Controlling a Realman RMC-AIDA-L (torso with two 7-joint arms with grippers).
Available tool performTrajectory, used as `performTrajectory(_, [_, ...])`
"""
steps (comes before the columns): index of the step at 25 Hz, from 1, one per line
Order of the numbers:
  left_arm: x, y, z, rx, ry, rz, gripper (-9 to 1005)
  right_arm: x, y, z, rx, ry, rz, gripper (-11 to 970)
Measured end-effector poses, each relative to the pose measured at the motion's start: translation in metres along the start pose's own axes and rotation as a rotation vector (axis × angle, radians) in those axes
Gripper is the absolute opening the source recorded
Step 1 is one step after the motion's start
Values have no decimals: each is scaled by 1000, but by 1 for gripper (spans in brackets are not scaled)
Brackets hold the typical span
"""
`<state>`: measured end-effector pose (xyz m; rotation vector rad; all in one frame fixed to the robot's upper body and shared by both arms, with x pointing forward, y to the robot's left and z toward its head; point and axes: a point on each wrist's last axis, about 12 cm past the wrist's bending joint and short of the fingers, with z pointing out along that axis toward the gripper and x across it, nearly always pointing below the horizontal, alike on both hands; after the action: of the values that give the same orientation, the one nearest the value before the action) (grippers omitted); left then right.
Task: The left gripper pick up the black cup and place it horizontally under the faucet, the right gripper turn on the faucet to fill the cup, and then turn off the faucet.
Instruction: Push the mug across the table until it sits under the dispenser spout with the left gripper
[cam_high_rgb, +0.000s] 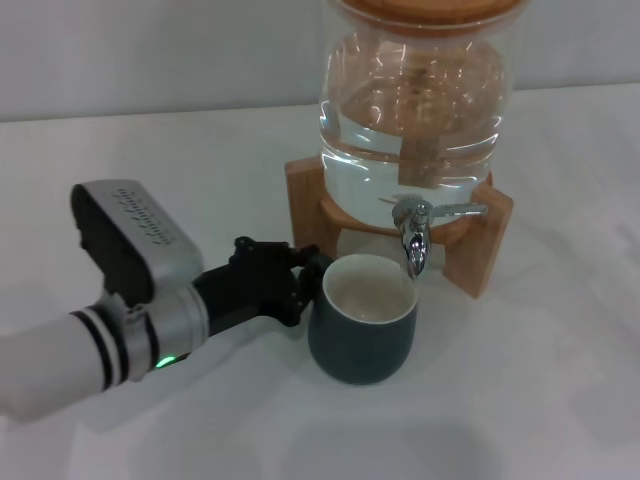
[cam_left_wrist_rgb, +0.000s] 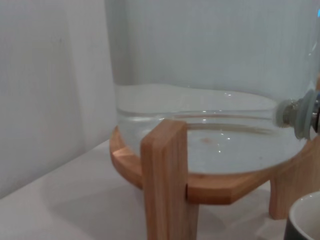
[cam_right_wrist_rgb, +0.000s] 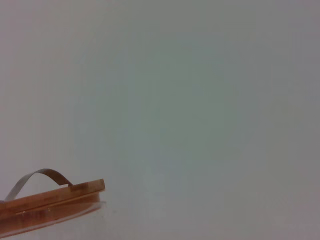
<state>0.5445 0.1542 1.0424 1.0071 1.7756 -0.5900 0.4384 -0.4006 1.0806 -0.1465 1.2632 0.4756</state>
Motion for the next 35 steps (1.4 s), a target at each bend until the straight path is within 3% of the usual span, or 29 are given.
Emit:
performTrajectory(12, [-18, -5, 18, -12, -17, 41, 129, 1, 0, 1, -1, 1, -1, 764])
performTrajectory(16, [-23, -13, 28, 16, -4, 65, 127, 1, 0, 2, -1, 1, -1, 764])
performTrajectory(35, [-19, -15, 31, 34, 33, 101, 137, 2, 0, 3, 0, 2, 1, 763])
